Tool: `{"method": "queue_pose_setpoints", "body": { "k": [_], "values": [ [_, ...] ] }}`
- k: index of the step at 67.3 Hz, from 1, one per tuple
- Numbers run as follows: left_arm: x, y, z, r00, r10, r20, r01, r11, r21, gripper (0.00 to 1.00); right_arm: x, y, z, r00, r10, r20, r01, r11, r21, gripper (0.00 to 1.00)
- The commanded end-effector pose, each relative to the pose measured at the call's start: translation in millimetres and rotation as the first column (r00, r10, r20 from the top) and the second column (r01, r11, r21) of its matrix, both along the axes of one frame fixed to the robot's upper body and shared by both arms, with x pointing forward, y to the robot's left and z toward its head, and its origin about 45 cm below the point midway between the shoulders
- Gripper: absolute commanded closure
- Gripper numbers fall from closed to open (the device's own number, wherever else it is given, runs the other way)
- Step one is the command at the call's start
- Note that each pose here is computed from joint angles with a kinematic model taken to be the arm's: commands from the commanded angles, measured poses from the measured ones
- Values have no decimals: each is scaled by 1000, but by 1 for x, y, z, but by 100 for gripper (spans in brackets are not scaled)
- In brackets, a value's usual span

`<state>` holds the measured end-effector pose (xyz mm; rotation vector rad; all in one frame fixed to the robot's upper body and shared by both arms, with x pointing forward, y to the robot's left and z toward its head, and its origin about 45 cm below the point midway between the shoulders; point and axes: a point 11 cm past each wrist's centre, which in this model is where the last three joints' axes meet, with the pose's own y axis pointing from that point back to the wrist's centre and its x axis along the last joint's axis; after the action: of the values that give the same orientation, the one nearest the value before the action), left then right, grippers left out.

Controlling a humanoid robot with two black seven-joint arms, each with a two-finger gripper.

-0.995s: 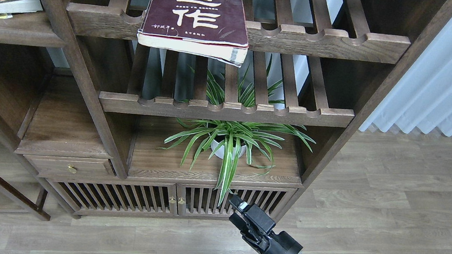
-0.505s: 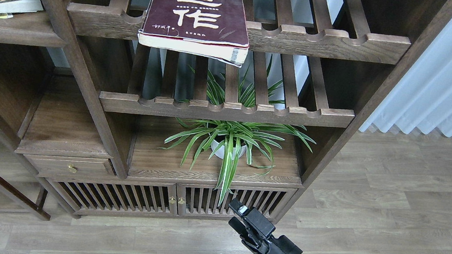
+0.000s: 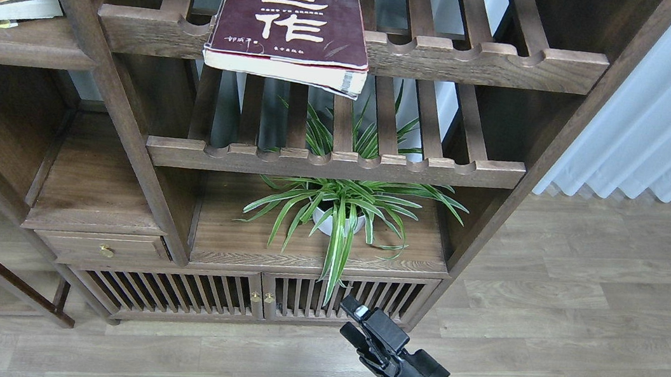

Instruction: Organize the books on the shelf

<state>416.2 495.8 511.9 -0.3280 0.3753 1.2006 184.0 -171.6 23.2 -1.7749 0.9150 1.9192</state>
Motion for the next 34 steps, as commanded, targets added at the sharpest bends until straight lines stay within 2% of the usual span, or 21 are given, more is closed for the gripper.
{"method": "queue_pose_setpoints", "body": {
  "k": [1,25,29,34],
  "values": [
    [8,2,-11,1000,15,-18,-15,1000,-23,98,-2,0,-1,1000,-2,-5,2,1000,0,0],
    [7,11,-18,998,43,-37,-44,999,-13,94,-2,-1,-1,1000,-3,-5,3,1000,0,0],
    [8,10,-19,998,45,-41,-45,999,4,89,-2,-1,-1,1000,-2,-6,2,1000,0,0],
    [8,13,-21,997,57,-52,-56,998,32,72,-3,-1,-2,1000,-3,-8,3,1000,0,0]
  ]
}}
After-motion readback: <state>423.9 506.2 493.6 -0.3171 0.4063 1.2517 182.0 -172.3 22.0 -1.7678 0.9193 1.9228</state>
